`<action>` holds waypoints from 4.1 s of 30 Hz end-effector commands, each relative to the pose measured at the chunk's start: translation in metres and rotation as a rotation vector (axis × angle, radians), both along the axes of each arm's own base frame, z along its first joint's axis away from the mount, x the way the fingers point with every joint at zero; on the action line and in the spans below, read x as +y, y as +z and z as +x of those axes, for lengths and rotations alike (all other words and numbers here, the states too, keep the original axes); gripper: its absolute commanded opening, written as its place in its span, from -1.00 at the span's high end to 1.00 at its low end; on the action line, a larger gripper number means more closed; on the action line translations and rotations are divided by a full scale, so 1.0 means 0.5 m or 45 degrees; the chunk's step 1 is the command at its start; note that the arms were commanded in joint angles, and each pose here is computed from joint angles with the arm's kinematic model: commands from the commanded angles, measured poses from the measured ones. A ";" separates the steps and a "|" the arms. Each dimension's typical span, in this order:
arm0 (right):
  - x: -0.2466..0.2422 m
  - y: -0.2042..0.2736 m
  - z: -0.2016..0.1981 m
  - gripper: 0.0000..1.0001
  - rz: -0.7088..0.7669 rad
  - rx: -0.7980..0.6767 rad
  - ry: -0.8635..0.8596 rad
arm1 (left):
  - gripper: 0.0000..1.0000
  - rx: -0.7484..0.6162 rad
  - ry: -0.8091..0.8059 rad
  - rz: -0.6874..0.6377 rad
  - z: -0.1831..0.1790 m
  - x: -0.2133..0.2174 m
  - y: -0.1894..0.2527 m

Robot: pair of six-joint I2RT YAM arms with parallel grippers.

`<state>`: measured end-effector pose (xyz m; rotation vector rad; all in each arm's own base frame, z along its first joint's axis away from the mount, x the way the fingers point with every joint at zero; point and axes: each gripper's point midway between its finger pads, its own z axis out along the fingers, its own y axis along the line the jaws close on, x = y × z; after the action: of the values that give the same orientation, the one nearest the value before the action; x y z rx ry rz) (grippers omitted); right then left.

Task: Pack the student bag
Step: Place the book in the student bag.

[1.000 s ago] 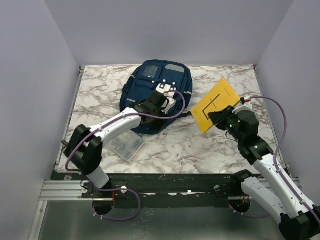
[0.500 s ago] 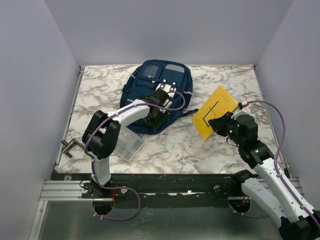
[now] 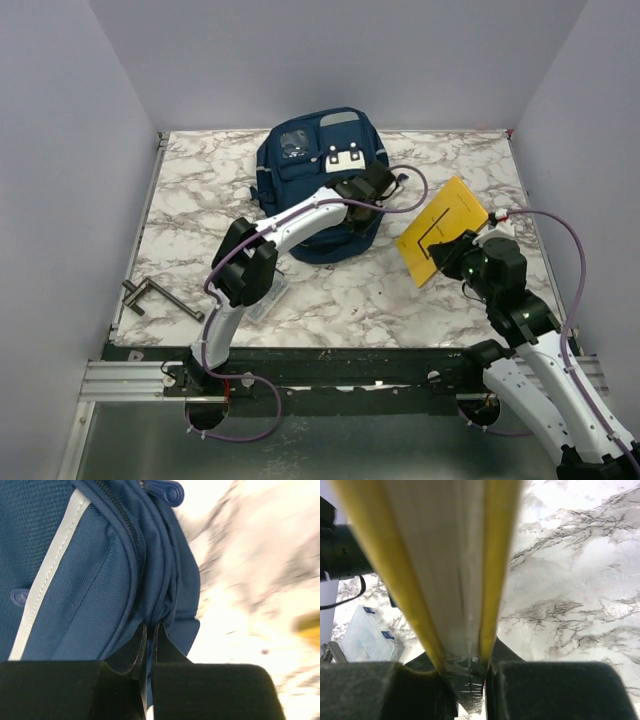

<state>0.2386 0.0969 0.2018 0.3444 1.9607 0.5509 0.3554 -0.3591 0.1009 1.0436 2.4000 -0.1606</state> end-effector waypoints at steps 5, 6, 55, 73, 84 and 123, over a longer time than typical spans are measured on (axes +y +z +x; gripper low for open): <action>-0.021 0.050 -0.015 0.99 0.072 -0.054 -0.085 | -0.20 0.253 -0.076 -0.449 -0.106 -0.122 0.142; -0.021 0.045 -0.019 0.99 0.078 -0.046 -0.086 | -0.28 0.228 -0.089 -0.432 -0.111 -0.108 0.148; 0.278 -0.123 -0.035 0.99 0.376 0.619 1.041 | 1.00 -0.313 -0.112 -0.842 -0.131 0.001 0.423; 0.160 -0.225 -0.025 -0.99 0.238 0.695 0.397 | 1.00 -0.143 -0.076 -0.882 -0.128 0.001 0.364; 0.235 -0.204 -0.137 -0.82 0.930 0.649 0.576 | 1.00 -0.055 -0.109 -0.916 -0.139 -0.018 0.354; 0.262 -0.119 0.227 0.99 1.266 0.231 0.439 | 1.00 -0.263 -0.123 -0.898 -0.150 0.036 0.403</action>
<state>0.3354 0.2196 0.1001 0.6309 2.0849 1.6836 0.2836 -0.3306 0.2602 0.8026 2.0175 -0.7312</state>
